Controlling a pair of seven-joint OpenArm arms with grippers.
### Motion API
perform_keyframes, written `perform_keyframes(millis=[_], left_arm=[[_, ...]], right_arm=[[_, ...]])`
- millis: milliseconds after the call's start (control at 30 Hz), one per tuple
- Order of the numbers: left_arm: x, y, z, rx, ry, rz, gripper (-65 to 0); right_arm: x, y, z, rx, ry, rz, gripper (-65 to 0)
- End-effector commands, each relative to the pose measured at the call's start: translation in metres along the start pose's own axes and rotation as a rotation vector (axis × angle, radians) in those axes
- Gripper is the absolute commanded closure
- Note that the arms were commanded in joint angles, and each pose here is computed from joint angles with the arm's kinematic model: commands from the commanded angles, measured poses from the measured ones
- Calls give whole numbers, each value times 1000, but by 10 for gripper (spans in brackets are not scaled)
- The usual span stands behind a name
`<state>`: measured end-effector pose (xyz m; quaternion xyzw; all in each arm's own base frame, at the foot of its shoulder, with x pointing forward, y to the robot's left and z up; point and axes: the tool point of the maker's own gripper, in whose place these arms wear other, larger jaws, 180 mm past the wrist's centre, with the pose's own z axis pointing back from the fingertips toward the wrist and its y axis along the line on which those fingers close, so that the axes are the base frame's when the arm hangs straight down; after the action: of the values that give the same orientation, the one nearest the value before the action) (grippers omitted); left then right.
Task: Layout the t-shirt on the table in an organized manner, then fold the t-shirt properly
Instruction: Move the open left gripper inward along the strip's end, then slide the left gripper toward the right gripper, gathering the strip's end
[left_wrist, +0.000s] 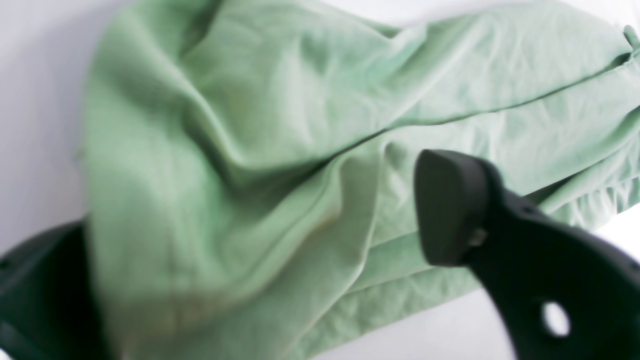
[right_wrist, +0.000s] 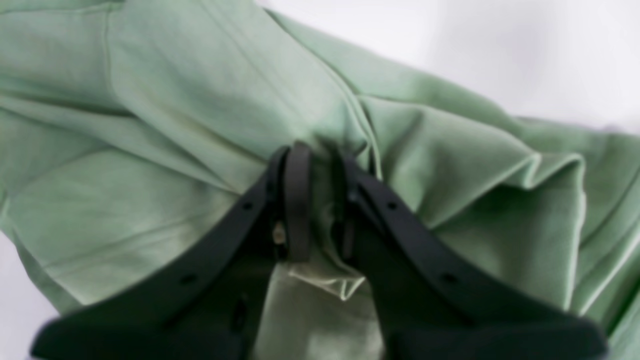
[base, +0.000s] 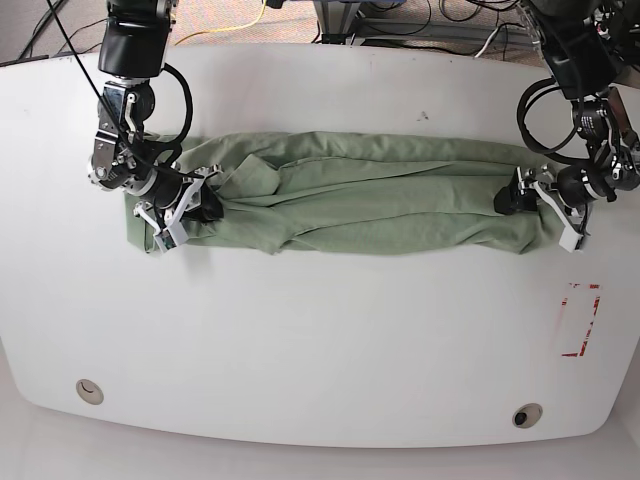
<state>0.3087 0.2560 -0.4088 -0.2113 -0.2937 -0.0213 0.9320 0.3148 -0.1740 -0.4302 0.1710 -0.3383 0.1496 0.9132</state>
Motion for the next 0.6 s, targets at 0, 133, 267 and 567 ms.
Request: perform_keyframes(millis=[0,133,267,567], left_arm=[[-14,0,-3,11,78,-15,-424],[-14,-3,-5,6,82,-22,-243],[-7,-4,-5,6,70,-28,-43],[20,-10,9,34,8,-112,0]], right_arm=[[-23,-13,4,-58,122,29,-82],[-23,-13,4,-58,122,29,-82],[-23,-13,4,-58,122,29,-82],[-24,-13,4,-57,125,27,-82]])
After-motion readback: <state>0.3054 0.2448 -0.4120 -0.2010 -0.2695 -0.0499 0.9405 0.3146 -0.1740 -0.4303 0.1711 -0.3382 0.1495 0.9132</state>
